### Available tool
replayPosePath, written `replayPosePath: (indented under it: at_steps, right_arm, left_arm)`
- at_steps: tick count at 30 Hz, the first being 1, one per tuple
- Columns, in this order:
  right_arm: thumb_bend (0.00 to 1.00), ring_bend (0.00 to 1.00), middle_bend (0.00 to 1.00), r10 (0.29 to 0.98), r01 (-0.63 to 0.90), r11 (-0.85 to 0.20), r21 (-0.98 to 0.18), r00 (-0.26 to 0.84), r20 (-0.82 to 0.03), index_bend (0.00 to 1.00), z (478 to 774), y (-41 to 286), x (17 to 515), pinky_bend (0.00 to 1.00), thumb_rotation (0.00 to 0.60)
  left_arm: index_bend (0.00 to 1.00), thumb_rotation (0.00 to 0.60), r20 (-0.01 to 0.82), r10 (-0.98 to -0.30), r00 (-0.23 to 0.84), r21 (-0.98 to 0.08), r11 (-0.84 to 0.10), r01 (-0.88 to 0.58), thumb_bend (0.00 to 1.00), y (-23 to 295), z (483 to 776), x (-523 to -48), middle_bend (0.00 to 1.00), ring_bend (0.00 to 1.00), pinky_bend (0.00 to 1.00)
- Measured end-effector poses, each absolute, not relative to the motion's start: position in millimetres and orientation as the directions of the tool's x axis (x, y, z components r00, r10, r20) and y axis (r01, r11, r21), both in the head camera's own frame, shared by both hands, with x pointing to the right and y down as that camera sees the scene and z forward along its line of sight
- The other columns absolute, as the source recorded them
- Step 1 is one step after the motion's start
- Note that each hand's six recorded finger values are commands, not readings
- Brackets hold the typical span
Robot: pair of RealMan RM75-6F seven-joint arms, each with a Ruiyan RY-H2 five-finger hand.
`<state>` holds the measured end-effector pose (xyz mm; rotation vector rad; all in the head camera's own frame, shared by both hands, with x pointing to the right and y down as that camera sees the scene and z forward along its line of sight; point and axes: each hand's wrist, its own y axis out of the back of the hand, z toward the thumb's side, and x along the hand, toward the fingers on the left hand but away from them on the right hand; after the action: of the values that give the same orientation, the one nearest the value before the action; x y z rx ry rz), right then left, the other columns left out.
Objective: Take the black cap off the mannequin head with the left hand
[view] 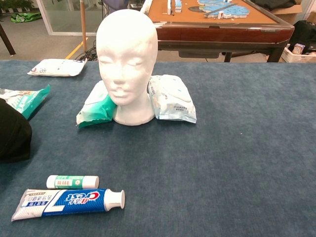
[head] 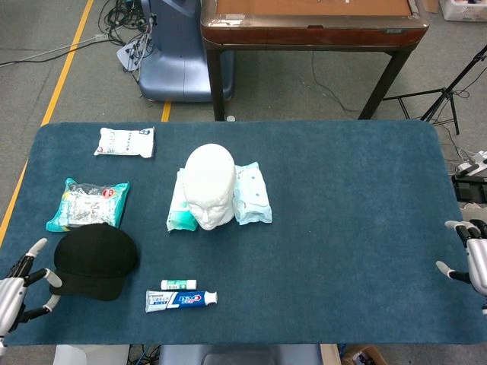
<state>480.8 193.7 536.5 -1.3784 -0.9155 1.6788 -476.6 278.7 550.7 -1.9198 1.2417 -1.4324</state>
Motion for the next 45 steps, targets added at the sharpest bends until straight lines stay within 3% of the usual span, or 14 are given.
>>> replayPosePath:
  at_steps: [7, 16, 23, 28, 30, 37, 45]
  right_arm:
    - [0.00, 0.19, 0.32, 0.892, -0.113, -0.448, -0.887, -0.123, -0.435, 0.29, 536, 194, 481, 0.38, 0.600]
    - [0.00, 0.19, 0.32, 0.892, -0.114, -0.449, -0.886, -0.122, -0.436, 0.29, 536, 194, 481, 0.38, 0.600]
    - [0.00, 0.19, 0.32, 0.891, -0.114, -0.450, -0.886, -0.122, -0.437, 0.29, 536, 194, 481, 0.38, 0.600]
    - [0.00, 0.19, 0.32, 0.891, -0.113, -0.449, -0.886, -0.122, -0.436, 0.29, 536, 194, 481, 0.38, 0.600]
    - [0.00, 0.19, 0.32, 0.891, -0.112, -0.450, -0.886, -0.123, -0.437, 0.29, 536, 194, 481, 0.38, 0.600]
    - [0.00, 0.19, 0.32, 0.890, -0.113, -0.452, -0.885, -0.121, -0.440, 0.29, 537, 194, 481, 0.38, 0.600]
    - [0.00, 0.19, 0.32, 0.890, -0.114, -0.453, -0.884, -0.120, -0.441, 0.29, 537, 194, 481, 0.38, 0.600]
  left_arm:
    - [0.59, 0.600, 0.614, -0.788, 0.044, -0.748, -0.599, -0.286, 0.36, 284, 545, -480, 0.00, 0.00, 0.07]
    - [0.54, 0.600, 0.672, -0.740, -0.015, -0.727, -0.656, -0.203, 0.35, 288, 532, -493, 0.00, 0.00, 0.07]
    - [0.33, 0.600, 0.694, -0.719, -0.044, -0.713, -0.677, -0.182, 0.35, 289, 527, -500, 0.00, 0.00, 0.06]
    - [0.05, 0.600, 0.691, -0.720, -0.061, -0.718, -0.676, -0.167, 0.33, 289, 527, -503, 0.00, 0.00, 0.06]
    - [0.00, 0.600, 0.686, -0.724, -0.071, -0.724, -0.670, -0.162, 0.29, 288, 527, -505, 0.00, 0.00, 0.06]
    - [0.00, 0.600, 0.645, -0.754, -0.124, -0.765, -0.635, -0.112, 0.14, 285, 525, -513, 0.00, 0.00, 0.06]
    - [0.00, 0.600, 0.629, -0.758, -0.174, -0.776, -0.626, -0.078, 0.11, 286, 524, -521, 0.00, 0.00, 0.06]
